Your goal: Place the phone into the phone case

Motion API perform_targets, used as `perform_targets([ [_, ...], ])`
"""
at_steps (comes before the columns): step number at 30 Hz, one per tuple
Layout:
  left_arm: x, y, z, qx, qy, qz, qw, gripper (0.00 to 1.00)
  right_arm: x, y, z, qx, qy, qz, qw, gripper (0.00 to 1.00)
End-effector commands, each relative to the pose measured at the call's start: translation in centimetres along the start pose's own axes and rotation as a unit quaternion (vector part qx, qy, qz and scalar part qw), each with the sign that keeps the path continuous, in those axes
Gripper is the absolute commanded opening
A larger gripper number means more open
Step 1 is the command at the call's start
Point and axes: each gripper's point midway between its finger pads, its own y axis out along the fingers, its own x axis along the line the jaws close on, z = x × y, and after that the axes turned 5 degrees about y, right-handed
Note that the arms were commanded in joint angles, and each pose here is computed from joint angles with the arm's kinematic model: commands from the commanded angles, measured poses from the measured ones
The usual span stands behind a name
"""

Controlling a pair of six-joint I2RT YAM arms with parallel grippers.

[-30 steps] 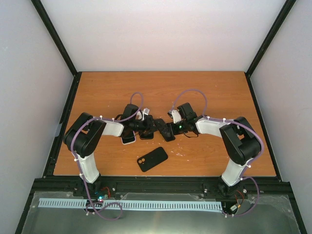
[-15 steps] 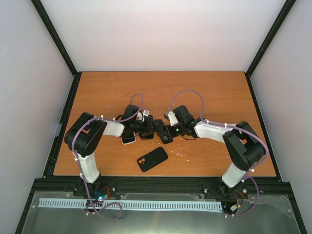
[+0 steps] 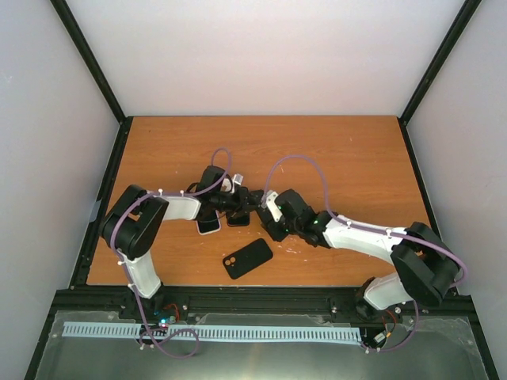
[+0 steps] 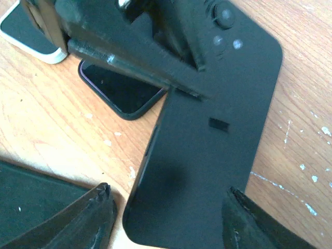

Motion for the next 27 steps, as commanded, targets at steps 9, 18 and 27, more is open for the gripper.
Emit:
perform_targets([
  [9, -6.6, -2.1, -0.4, 0.007, 0.028, 0.072, 0.997, 0.06, 0.4, -0.6, -0.8, -0.055, -0.138, 0.119, 0.982, 0.64],
  [18, -6.9, -2.6, 0.5, 0.02, 0.011, 0.075, 0.997, 0.07, -0.3, -2.1, -2.7, -0.093, -0.179, 0.222, 0.954, 0.39],
  [27, -8.4, -3.7, 0.8, 0.014, -0.002, 0.097, 0.995, 0.16, 0.8, -3.3, -3.5, -0.118, -0.189, 0.223, 0.949, 0.03],
])
